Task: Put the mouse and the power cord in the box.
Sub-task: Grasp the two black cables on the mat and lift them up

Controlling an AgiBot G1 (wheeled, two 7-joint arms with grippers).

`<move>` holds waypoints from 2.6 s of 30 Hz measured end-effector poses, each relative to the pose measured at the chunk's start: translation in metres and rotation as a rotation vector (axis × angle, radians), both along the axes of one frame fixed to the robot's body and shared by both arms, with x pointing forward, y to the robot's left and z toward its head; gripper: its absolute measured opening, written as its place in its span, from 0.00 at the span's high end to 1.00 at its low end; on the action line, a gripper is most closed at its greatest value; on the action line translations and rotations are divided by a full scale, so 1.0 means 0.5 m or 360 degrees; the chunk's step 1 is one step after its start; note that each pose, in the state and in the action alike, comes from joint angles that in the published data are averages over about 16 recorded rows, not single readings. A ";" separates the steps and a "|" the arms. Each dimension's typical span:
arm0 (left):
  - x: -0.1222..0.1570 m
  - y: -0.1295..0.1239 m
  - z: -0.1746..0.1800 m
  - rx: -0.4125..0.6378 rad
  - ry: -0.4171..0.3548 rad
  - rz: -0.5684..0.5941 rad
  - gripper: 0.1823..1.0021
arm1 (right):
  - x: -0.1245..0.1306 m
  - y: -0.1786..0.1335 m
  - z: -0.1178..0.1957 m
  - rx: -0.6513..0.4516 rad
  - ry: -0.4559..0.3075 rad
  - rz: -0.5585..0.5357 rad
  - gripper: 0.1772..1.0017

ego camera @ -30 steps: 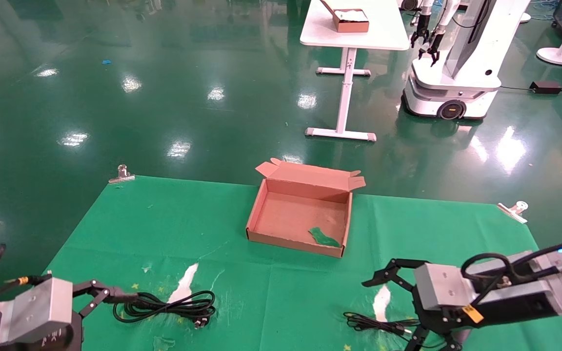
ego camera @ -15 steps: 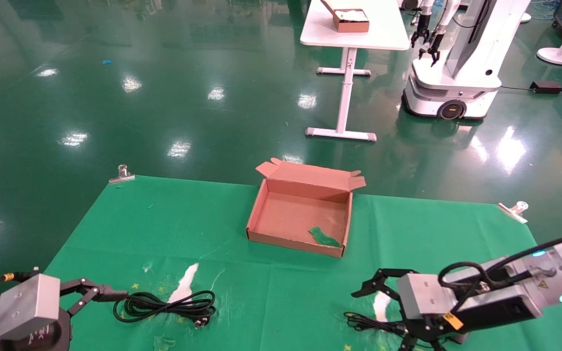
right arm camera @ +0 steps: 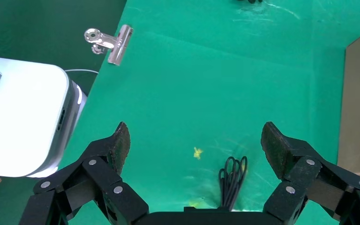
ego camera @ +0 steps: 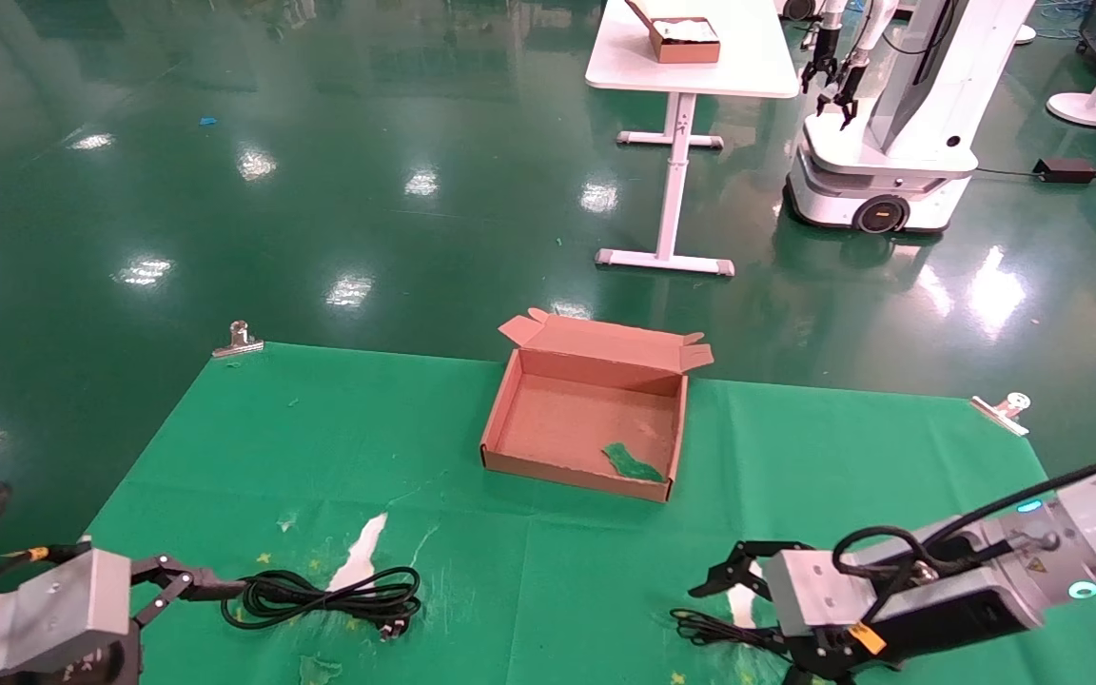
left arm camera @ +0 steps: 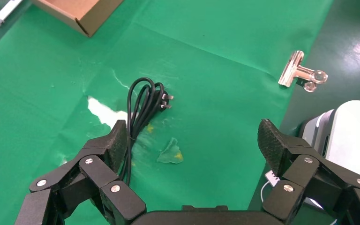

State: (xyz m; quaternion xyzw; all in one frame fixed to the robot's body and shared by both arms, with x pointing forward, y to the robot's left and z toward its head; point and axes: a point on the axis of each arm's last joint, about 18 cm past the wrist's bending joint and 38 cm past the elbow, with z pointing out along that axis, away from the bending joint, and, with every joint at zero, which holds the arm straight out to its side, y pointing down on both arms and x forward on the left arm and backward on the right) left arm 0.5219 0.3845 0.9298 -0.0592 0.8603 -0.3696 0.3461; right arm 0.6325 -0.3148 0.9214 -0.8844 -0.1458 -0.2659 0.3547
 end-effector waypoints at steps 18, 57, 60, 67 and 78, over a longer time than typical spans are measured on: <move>0.106 -0.043 -0.014 0.0309 0.0044 -0.0140 0.00 | 0.030 -0.054 -0.023 -0.0044 -0.0091 -0.0149 0.00; 0.377 -0.086 -0.092 0.0656 -0.0021 0.0031 0.00 | 0.121 -0.078 -0.075 -0.0239 -0.0281 -0.0431 0.00; 0.384 -0.083 -0.091 0.0662 -0.0042 0.0059 0.00 | 0.118 -0.080 -0.082 -0.0233 -0.0262 -0.0437 0.00; 0.388 -0.078 -0.087 0.0657 -0.0062 0.0082 0.00 | 0.113 -0.085 -0.097 -0.0224 -0.0223 -0.0450 0.00; 0.374 -0.066 -0.088 0.0675 -0.0031 0.0046 0.00 | 0.115 -0.092 -0.103 -0.0226 -0.0216 -0.0481 0.00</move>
